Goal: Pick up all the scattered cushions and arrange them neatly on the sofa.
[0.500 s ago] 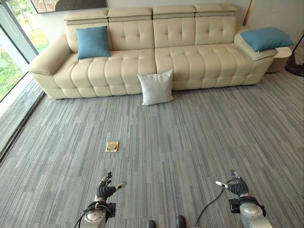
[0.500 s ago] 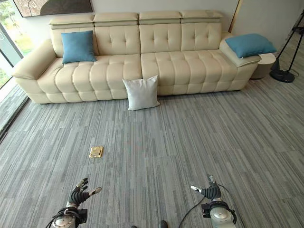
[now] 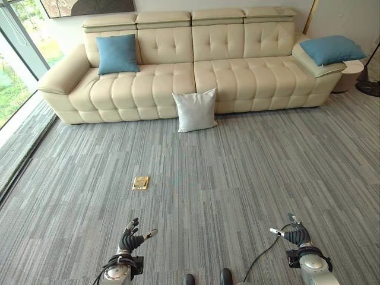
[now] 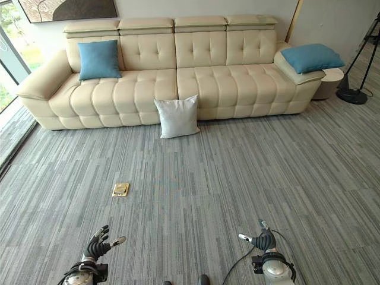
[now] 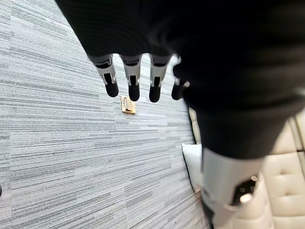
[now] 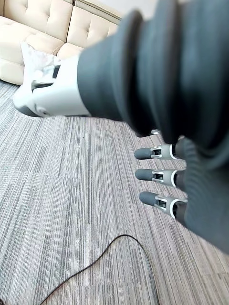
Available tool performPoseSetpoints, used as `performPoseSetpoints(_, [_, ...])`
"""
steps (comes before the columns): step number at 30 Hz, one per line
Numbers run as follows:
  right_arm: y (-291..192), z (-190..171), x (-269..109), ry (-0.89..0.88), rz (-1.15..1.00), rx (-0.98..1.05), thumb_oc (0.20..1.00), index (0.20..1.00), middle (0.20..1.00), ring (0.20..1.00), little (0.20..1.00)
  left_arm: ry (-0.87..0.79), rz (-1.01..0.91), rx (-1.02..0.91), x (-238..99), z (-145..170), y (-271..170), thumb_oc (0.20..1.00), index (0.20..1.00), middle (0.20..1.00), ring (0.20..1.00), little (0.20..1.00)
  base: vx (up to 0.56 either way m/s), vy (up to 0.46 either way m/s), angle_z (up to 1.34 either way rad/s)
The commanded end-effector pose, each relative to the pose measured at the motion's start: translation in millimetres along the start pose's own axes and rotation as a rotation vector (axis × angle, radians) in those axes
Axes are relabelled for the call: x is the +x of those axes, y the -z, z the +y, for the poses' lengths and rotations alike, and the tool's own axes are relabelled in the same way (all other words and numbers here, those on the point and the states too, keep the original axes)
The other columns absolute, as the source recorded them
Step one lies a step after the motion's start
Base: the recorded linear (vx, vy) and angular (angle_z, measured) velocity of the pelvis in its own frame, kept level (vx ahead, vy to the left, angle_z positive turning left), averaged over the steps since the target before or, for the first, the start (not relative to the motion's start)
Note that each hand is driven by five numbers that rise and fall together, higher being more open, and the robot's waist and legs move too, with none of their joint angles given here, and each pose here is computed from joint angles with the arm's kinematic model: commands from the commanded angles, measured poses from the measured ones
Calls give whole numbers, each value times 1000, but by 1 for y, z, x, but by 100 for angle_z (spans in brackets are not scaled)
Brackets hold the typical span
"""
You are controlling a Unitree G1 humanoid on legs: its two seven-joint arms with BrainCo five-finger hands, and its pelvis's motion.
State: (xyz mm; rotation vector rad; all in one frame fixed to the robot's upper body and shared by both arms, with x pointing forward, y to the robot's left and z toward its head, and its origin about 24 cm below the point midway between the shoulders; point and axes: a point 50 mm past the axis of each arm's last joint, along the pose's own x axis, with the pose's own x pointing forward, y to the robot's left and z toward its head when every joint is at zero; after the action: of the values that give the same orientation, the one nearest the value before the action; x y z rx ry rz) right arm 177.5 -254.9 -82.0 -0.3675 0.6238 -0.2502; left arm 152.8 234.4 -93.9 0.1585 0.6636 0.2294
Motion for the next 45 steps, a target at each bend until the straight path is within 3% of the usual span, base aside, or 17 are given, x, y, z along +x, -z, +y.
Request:
performPoseSetpoints(1, [-10, 2, 5, 13, -30, 51, 1000, 1000, 1000, 1000, 1000, -17, -31, 2, 6, 6, -8, 1000, 1000, 1000, 1000, 1000, 0, 0, 0])
performPoseSetpoints(45, [-20, -3, 6, 3, -68, -3, 1000, 1000, 1000, 1000, 1000, -11, -20, 46, 10, 14, -11, 1000, 1000, 1000, 1000, 1000, 2, 4, 1])
